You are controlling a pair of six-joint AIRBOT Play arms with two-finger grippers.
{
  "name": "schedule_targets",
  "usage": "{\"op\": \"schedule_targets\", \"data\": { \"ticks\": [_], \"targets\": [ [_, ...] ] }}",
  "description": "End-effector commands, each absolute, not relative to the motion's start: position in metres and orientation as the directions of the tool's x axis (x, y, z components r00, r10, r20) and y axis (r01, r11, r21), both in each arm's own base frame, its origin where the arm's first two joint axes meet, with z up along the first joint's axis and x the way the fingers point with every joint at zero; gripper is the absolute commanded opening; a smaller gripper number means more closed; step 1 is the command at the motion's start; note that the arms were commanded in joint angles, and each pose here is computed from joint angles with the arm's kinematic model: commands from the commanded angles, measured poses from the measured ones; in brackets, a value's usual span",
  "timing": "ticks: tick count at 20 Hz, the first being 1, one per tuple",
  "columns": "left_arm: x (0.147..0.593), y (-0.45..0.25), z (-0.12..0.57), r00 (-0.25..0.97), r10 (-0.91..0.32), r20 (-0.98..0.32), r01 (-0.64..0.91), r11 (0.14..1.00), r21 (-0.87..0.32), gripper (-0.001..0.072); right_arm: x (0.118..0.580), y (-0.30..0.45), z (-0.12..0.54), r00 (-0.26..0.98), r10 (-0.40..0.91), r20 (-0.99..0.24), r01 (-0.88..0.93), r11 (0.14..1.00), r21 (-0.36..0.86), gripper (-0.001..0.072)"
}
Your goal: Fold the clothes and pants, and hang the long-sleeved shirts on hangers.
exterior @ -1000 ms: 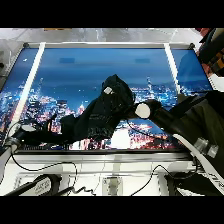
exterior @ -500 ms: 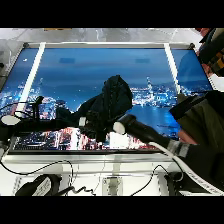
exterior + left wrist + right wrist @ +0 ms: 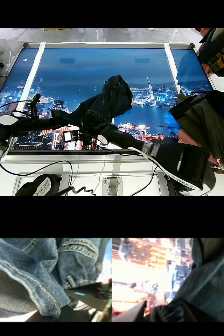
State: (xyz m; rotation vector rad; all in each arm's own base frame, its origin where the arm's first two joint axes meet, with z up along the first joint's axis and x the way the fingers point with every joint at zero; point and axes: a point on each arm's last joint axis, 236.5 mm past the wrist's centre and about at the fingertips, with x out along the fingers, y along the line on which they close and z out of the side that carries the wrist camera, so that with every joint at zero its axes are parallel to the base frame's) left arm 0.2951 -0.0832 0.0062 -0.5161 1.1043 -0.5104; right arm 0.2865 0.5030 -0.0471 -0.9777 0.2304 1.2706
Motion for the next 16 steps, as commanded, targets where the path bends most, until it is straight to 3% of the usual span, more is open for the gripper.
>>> {"op": "schedule_targets", "data": {
  "ticks": [1,8,10,12,14,16],
  "targets": [
    [0.294,-0.089,0.011,0.358,-0.644,-0.676,0.128,0.751,-0.648,0.0032,0.316,0.503,-0.051,0.364,0.674,-0.642,-0.855,-0.031,-0.517,0.0355],
    [0.295,-0.088,0.011,0.362,-0.641,-0.677,0.129,0.753,-0.645,0.0032,0.352,0.432,-0.080,0.340,0.506,-0.793,-0.891,-0.098,-0.444,0.0269],
    [0.295,-0.088,0.011,0.363,-0.641,-0.676,0.131,0.754,-0.644,0.0032,0.357,0.432,-0.072,0.358,0.508,-0.783,-0.876,-0.108,-0.470,0.0095],
    [0.297,-0.087,0.011,0.369,-0.637,-0.677,0.129,0.757,-0.641,0.0032,0.364,0.439,-0.051,0.384,0.534,-0.753,-0.873,-0.056,-0.485,0.0033],
    [0.303,-0.083,0.011,0.395,-0.619,-0.679,0.122,0.767,-0.630,0.0032,0.380,0.441,-0.021,0.433,0.556,-0.710,-0.862,0.025,-0.506,0.0033],
    [0.317,-0.073,0.012,0.452,-0.578,-0.679,0.103,0.790,-0.604,0.0031,0.409,0.431,0.022,0.507,0.567,-0.649,-0.847,0.187,-0.498,0.0033]
  ]
}}
